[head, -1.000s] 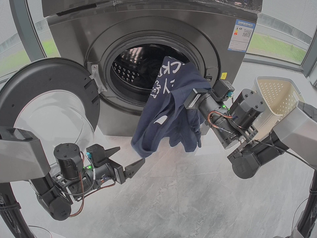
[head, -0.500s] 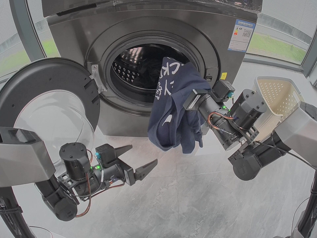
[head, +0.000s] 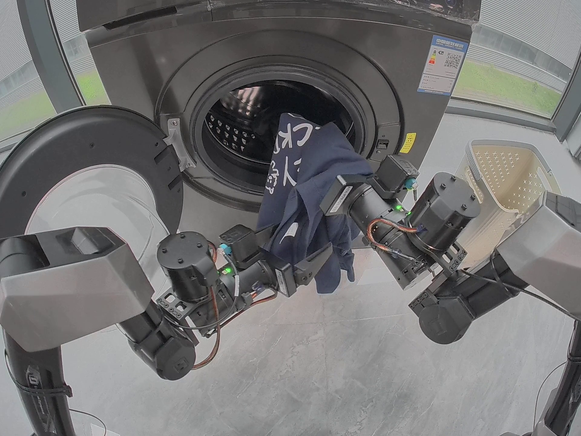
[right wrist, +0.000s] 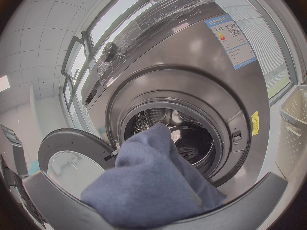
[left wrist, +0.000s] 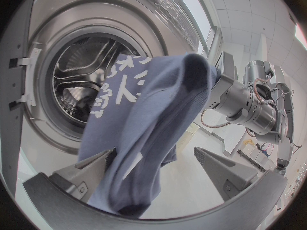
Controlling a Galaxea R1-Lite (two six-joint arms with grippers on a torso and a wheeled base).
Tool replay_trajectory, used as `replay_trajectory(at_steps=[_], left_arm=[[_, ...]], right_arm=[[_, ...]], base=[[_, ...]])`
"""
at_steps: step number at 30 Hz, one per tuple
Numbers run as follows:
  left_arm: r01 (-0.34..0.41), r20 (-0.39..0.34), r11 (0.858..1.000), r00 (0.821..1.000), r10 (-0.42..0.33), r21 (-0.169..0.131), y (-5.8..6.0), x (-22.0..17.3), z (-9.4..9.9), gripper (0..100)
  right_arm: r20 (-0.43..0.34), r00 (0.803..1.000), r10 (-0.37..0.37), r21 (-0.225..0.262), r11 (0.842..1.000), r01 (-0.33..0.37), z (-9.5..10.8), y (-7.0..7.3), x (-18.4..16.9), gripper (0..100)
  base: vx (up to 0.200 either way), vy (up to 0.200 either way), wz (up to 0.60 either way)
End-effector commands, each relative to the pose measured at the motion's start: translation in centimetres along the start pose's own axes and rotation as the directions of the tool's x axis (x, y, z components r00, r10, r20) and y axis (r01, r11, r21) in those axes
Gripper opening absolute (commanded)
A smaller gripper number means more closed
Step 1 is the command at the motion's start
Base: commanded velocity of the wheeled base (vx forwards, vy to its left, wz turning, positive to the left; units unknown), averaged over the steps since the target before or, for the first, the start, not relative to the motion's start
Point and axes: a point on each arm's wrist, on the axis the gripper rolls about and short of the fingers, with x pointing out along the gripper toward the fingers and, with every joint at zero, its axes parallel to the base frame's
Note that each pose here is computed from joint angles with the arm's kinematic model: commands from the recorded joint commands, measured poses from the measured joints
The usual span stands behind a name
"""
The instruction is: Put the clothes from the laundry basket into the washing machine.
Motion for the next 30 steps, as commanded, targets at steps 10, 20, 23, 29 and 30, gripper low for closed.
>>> replay_trajectory(at_steps=[10,20,23,29,30], left_arm=[[0.024,0.009,1.0,1.0,-0.025,0.005,-0.9,3.7,-3.3,100],[-0.081,0.087,0.997,0.993,0.08,0.011,0.3,6.2,-4.0,100],[-0.098,0.089,0.995,0.991,0.097,0.008,0.4,6.4,-4.2,100],[-0.138,0.1,0.99,0.986,0.137,0.005,0.8,6.6,-4.3,0],[-0.143,0.1,0.99,0.985,0.141,0.006,1.0,6.5,-4.3,0]], right_arm=[[-0.02,1.0,0.022,0.028,0.999,-0.022,-0.9,1.8,-0.4,0],[-0.031,0.999,0.036,0.046,0.998,-0.034,-1.1,2.6,-0.8,0],[-0.033,0.999,0.037,0.048,0.998,-0.035,-1.2,2.7,-0.8,0],[-0.028,0.999,0.03,0.048,0.998,-0.029,-1.0,2.6,-0.8,0],[-0.025,0.999,0.026,0.047,0.999,-0.025,-0.9,2.5,-0.8,0]], base=[[0.0,0.0,0.0],[0.0,0.0,0.0],[0.0,0.0,0.0],[0.0,0.0,0.0],[0.0,0.0,0.0]])
